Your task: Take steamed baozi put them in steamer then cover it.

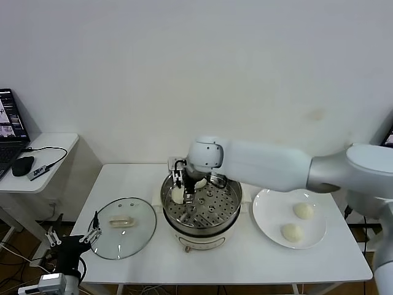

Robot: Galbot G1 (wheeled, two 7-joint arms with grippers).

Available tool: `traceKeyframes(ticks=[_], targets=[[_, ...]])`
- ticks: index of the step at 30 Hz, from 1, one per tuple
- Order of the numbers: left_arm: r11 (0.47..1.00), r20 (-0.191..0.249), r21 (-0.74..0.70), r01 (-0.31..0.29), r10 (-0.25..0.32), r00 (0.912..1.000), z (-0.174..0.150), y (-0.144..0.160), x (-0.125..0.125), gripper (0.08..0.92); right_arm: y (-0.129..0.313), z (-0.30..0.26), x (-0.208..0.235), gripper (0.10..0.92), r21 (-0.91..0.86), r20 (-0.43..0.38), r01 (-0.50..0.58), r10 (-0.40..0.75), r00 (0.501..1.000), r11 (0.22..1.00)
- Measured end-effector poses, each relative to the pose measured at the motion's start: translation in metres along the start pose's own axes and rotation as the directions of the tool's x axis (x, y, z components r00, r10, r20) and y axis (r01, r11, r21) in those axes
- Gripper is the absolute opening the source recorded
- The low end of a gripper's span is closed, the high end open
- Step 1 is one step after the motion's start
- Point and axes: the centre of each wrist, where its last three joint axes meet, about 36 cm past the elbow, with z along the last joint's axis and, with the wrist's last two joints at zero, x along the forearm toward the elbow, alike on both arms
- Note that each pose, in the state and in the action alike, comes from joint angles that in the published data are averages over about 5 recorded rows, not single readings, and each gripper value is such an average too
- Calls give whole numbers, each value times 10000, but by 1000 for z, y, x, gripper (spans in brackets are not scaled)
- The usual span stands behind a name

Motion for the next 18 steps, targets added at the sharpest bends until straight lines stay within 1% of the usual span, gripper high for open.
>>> traceKeyframes(ticks=[5, 9, 14, 18], targets=[[10000, 54, 4, -52, 52, 10000, -1, -1, -1, 823, 0, 27, 38, 822, 415, -87, 185, -181, 9998, 9990], [9999, 92, 4, -134, 134, 9999, -2, -2, -1, 823, 8, 62, 70, 823, 682, -279, 298, -279, 9992, 9972], [9997, 63, -33, -251, 251, 9997, -1, -4, -1, 823, 30, 118, 102, 823, 797, -644, 442, -392, 9972, 9958], [9995, 8, -34, -310, 310, 9995, 0, -6, -1, 823, 54, 163, 118, 823, 782, -989, 471, -393, 9943, 9958]])
